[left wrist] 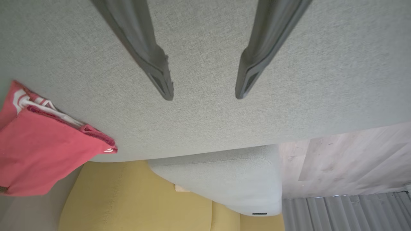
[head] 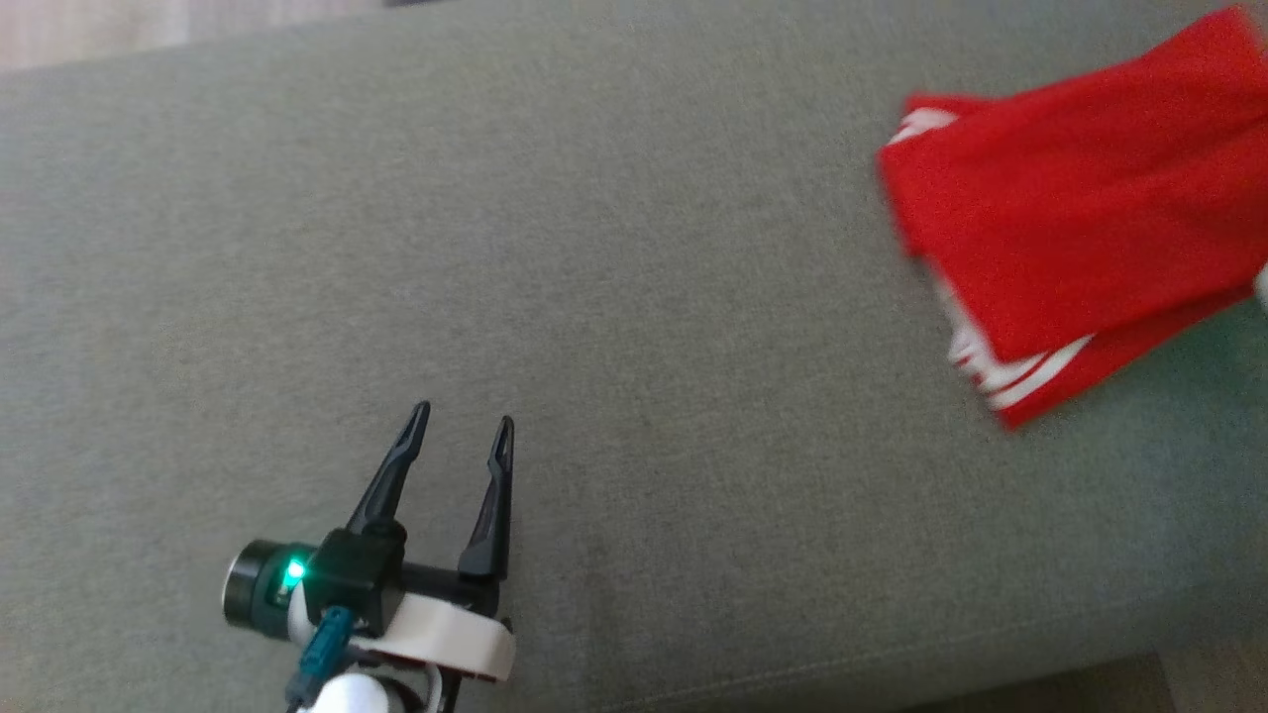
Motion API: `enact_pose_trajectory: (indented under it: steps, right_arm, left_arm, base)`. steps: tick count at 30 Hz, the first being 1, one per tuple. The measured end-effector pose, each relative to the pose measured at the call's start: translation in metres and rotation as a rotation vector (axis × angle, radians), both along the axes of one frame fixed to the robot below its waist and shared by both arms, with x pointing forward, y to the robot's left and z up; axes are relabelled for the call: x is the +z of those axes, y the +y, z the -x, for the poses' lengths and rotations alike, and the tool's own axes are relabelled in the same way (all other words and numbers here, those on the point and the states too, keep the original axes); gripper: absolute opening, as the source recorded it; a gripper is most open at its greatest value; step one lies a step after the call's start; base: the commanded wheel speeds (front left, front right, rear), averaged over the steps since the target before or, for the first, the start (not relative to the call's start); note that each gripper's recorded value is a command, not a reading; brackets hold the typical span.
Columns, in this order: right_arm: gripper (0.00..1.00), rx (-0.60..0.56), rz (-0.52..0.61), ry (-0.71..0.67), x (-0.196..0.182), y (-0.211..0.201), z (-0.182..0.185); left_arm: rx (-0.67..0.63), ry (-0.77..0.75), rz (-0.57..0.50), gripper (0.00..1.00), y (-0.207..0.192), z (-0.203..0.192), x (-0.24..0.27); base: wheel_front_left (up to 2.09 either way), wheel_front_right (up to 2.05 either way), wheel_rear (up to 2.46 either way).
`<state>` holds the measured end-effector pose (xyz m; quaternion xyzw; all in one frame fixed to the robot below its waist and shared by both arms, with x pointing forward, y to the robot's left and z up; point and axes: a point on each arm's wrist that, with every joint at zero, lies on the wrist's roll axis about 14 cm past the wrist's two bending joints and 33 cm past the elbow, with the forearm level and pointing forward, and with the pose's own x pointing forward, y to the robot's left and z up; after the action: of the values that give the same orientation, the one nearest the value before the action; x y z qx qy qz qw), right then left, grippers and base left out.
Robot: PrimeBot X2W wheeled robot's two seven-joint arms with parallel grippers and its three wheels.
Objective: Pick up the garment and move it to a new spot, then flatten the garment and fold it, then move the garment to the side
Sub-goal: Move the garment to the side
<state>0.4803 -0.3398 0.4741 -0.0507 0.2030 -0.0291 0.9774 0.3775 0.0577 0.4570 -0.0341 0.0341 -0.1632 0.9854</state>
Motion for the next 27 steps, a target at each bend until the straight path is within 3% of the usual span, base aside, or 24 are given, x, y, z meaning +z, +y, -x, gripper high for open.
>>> enact_pose_trajectory:
  steps: [6,11,12,13,18,22,27]
  right_arm:
    - [0.00,-0.107,0.098,-0.016,0.025,-0.056,-0.010]
    - [0.00,-0.191,0.131,0.013,0.021,-0.089,-0.008]
    - [0.18,-0.202,0.142,0.023,0.019,-0.093,-0.005]
    - [1.00,-0.213,0.151,0.032,0.017,-0.097,-0.002]
    - [1.00,-0.210,0.228,-0.031,0.033,-0.102,0.005]
    - [1.00,-0.137,0.137,-0.087,0.019,-0.050,0.008]
    - [1.00,-0.040,0.007,-0.075,-0.026,0.020,0.049]
  left_arm:
    - [-0.049,0.014,0.000,1.00,-0.014,-0.015,-0.012]
    - [-0.070,0.021,-0.001,1.00,-0.020,-0.027,-0.020]
    - [-0.073,0.020,0.001,1.00,-0.022,-0.029,-0.020]
    - [-0.078,0.017,0.001,1.00,-0.023,-0.030,-0.020]
    - [-0.078,-0.018,-0.007,1.00,-0.022,-0.026,-0.006]
    - [-0.048,-0.047,-0.007,1.00,-0.014,-0.013,0.010]
    - [0.023,-0.041,0.003,1.00,0.005,0.016,0.018]
  base:
    - [0.00,0.00,0.00]
    - [0.00,0.00,0.00]
    - [0.00,0.00,0.00]
    - [0.00,0.00,0.00]
    - [0.00,0.00,0.00]
    - [0.00,0.00,0.00]
    - [0.00,0.00,0.00]
